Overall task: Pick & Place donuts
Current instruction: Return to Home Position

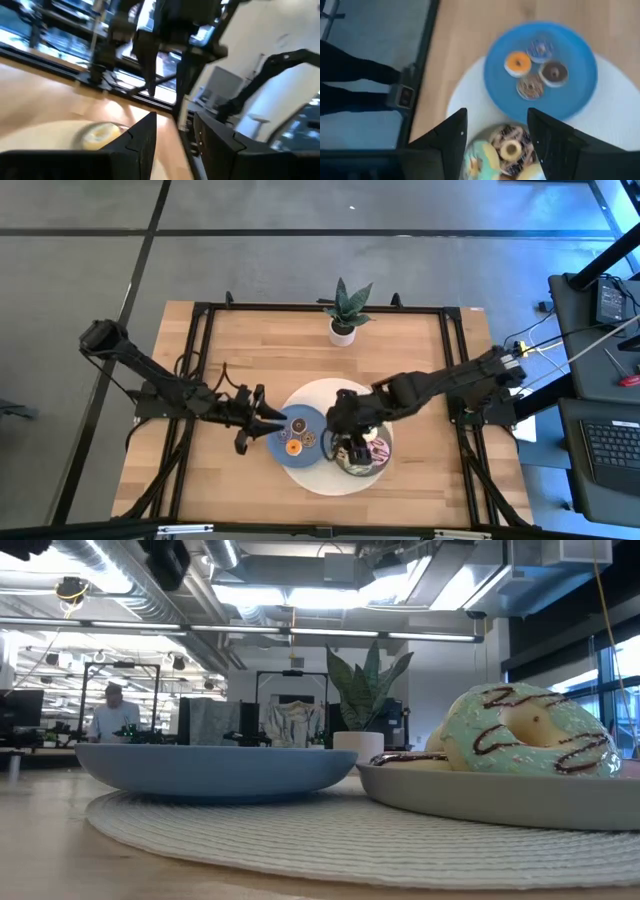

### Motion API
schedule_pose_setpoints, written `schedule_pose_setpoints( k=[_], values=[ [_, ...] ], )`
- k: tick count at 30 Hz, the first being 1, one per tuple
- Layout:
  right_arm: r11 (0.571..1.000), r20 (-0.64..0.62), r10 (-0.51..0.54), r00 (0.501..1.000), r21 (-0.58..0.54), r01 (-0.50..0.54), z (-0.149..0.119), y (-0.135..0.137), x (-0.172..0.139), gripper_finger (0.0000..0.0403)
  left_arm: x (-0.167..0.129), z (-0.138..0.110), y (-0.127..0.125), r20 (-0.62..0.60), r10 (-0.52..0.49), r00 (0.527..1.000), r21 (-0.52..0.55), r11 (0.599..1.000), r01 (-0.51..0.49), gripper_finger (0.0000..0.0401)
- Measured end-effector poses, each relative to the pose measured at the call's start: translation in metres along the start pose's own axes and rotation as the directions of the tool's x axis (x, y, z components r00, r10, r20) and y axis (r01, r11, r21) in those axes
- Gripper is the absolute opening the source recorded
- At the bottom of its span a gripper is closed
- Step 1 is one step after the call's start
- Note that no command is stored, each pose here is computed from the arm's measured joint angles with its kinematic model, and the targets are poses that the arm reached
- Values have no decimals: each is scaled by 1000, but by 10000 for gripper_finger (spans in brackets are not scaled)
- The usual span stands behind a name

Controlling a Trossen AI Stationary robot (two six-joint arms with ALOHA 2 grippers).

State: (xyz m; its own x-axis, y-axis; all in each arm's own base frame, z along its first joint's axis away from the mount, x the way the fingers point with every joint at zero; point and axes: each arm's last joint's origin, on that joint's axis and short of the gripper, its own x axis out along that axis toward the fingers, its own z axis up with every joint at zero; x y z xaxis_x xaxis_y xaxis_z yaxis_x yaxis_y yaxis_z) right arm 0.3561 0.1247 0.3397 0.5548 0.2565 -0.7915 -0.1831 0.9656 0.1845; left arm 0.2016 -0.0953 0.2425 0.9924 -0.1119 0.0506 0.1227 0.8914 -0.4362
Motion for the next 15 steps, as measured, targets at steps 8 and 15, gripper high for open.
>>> schedule_pose_setpoints(
  k=[8,15],
  values=[
    [994,237,72,969,61,-89,-66,-19,-25,207,3,9,10,45,15,999,17,1000,-16,127],
    [972,448,74,891,168,-165,-141,-29,-42,207,-1,21,12,65,-51,997,14,999,51,127]
  ],
)
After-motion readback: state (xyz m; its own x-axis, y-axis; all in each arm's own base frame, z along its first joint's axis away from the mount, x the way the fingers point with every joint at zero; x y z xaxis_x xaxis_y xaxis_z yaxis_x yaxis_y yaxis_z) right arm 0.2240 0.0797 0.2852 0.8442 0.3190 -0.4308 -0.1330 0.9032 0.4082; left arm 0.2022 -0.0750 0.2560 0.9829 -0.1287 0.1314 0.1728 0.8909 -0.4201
